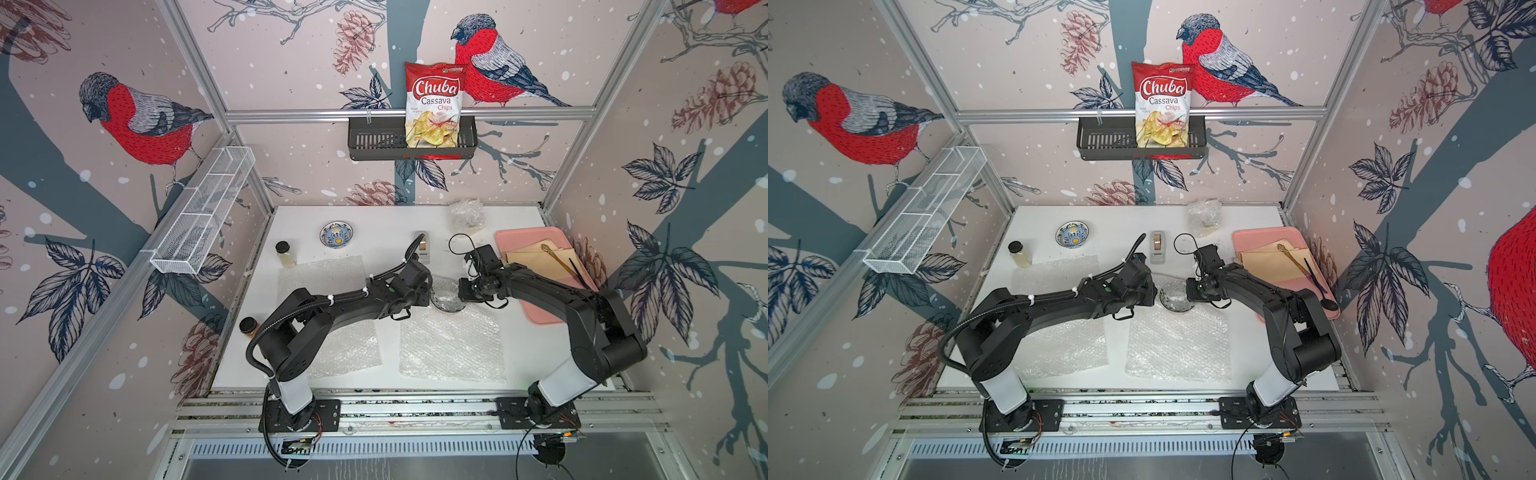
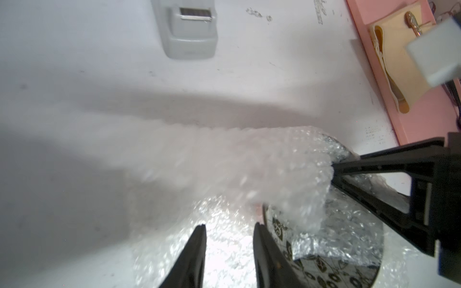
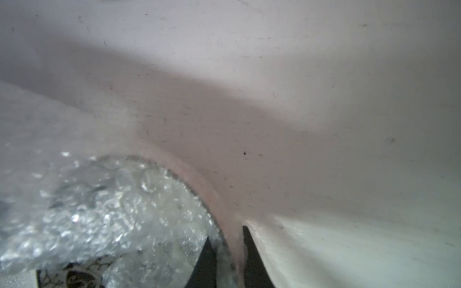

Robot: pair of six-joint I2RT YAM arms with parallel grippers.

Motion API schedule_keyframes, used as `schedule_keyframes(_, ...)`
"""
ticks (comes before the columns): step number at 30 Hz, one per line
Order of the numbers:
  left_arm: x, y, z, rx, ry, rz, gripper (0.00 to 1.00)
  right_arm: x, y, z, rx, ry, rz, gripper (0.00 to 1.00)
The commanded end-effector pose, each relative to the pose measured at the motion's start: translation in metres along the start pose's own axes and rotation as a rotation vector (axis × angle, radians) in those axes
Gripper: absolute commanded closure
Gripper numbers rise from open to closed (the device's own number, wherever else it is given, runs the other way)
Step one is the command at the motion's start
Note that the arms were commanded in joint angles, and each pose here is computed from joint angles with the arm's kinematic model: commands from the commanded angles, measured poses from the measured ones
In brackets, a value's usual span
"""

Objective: Wrap bowls in bubble wrap
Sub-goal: Wrap the bowl in bubble wrap.

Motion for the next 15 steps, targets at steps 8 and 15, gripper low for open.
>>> schedule_keyframes(8,-0.022,-0.045,0.047,-0.155,0.050,-0.108,0.61,-0.001,-0.004,0.005,-0.030,-0.001,-0.031,0.86)
schedule_keyframes(15,-0.025,-0.068,0.053,-0.164,0.112,-0.144,0.45,0.000,-0.003,0.004,-0.028,0.000,-0.024,0.86)
Point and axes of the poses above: each gripper's point midway between its finger pads, its own x axis out along the fingers, its own z axis along the line the jaws close on, y = z × x, the point moved 2 cm from there along -x, back along the fingers, and after that the axes turned 1 degree about x, right-handed, at the moved point
